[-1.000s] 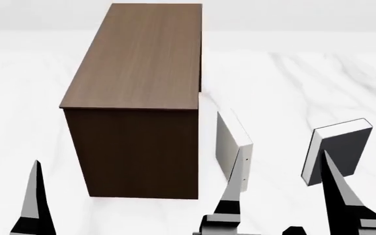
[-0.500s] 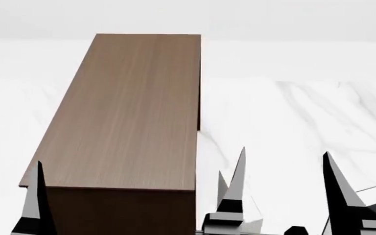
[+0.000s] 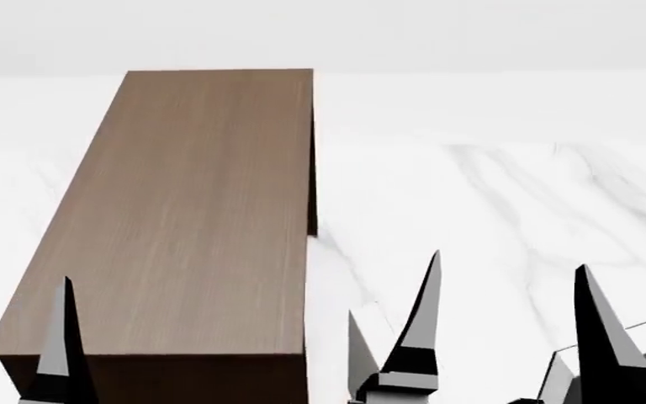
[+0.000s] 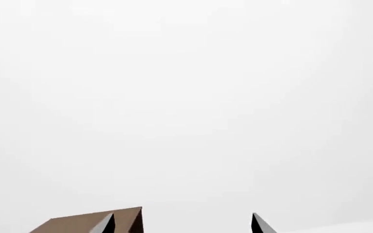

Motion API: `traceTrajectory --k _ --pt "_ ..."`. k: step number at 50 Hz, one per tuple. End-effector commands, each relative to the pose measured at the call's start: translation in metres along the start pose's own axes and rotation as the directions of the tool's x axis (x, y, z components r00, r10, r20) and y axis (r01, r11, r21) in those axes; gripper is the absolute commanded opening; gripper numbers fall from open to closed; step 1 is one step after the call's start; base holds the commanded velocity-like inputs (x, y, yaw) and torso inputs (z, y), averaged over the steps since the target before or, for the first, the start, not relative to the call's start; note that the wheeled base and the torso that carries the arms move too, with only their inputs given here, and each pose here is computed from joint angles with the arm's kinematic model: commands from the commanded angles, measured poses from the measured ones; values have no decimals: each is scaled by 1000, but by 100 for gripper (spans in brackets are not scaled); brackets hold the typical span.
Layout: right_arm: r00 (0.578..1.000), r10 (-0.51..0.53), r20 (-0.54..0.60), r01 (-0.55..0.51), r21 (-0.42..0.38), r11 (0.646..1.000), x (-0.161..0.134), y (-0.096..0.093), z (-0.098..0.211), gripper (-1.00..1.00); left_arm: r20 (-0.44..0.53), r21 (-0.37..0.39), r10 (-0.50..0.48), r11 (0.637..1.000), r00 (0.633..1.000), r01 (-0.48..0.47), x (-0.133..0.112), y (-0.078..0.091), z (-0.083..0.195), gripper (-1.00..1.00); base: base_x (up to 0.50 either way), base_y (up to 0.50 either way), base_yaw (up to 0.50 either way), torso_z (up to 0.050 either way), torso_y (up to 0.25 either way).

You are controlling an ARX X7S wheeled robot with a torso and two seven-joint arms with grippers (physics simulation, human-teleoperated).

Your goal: Pick up the book in the middle and place it on the cabinet shelf.

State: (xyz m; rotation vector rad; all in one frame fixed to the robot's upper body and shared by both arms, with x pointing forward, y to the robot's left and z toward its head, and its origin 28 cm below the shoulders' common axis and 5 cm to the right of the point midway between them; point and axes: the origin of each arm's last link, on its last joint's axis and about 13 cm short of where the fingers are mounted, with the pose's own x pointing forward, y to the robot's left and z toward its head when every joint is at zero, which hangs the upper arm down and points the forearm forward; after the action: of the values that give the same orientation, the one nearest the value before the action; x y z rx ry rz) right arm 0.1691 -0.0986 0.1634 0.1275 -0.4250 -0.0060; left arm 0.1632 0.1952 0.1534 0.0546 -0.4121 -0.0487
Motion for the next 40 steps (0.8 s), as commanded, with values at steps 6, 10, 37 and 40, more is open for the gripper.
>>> traceTrajectory --k 6,10,37,40 --pt "1000 -13 19 13 13 1000 -1 -1 1 100 4 -7 -2 1000 1000 2 0 -1 3 100 0 0 -500 0 0" --pt "1000 -14 18 14 14 1000 -1 -1 1 100 4 -8 -4 1000 1000 4 0 -1 2 100 0 0 -500 0 0" --pt "999 -51 7 52 -81 995 2 -1 0 100 5 -54 -8 999 1000 8 -1 1 2 100 0 0 -307 12 0" --pt "999 -54 2 54 -86 995 2 -1 -1 100 6 -58 -7 998 1000 7 -1 1 3 100 0 0 0 50 0"
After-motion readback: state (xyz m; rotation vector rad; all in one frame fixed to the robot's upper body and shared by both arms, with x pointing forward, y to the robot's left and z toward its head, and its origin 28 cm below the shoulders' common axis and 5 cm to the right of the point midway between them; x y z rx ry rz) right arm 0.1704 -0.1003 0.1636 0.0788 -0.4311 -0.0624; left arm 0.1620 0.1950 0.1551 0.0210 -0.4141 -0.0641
